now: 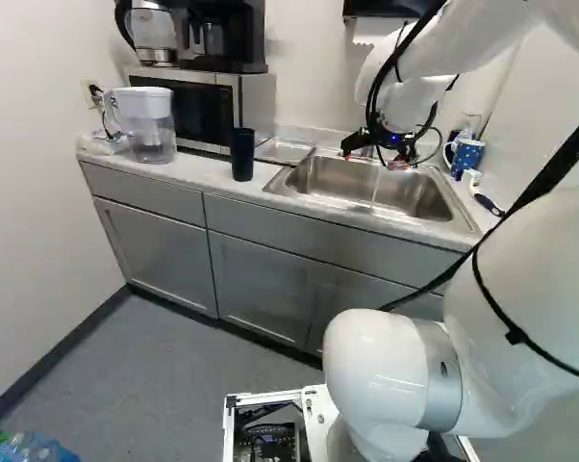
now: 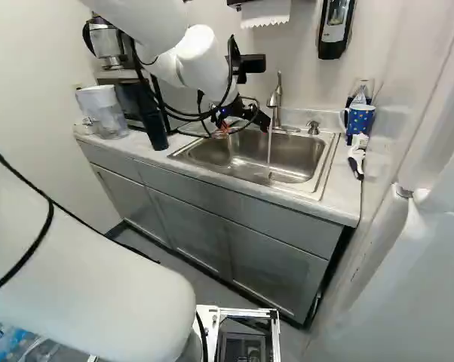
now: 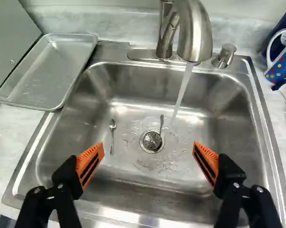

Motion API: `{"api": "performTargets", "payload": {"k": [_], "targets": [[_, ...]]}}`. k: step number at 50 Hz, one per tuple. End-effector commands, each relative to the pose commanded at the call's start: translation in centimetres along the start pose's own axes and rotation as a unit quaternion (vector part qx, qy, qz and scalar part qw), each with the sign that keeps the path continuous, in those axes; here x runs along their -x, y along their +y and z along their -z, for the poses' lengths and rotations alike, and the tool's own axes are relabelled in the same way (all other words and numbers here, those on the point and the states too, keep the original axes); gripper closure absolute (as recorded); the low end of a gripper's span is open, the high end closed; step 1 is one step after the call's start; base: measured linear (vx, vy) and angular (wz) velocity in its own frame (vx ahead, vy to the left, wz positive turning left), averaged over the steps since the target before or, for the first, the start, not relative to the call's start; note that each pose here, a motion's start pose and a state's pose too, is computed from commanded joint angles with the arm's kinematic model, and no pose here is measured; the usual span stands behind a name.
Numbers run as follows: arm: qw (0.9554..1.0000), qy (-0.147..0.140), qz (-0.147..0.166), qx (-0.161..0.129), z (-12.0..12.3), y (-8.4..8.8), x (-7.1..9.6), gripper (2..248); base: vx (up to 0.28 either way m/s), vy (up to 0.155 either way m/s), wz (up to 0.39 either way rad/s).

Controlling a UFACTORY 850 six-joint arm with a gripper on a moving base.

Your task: Rinse the cup and place it in the tray

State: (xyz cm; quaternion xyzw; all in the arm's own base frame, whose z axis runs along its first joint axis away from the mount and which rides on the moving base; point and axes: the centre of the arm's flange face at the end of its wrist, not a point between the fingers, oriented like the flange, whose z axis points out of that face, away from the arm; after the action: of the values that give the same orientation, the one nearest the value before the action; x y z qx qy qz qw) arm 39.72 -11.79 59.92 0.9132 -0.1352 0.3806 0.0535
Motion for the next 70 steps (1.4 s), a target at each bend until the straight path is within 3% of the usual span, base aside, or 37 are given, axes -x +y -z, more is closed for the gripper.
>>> {"api": "performTargets", "payload": {"k": [35,70], "targets": [[0.9981,0.003,0.044,-0.044,1.3,-4.9,1.5,3,0.000,0.000,0.000],[0.9916,0.005,0.090,-0.092,2.5,-10.0,2.9,3,0.000,0.000,0.000]]}}
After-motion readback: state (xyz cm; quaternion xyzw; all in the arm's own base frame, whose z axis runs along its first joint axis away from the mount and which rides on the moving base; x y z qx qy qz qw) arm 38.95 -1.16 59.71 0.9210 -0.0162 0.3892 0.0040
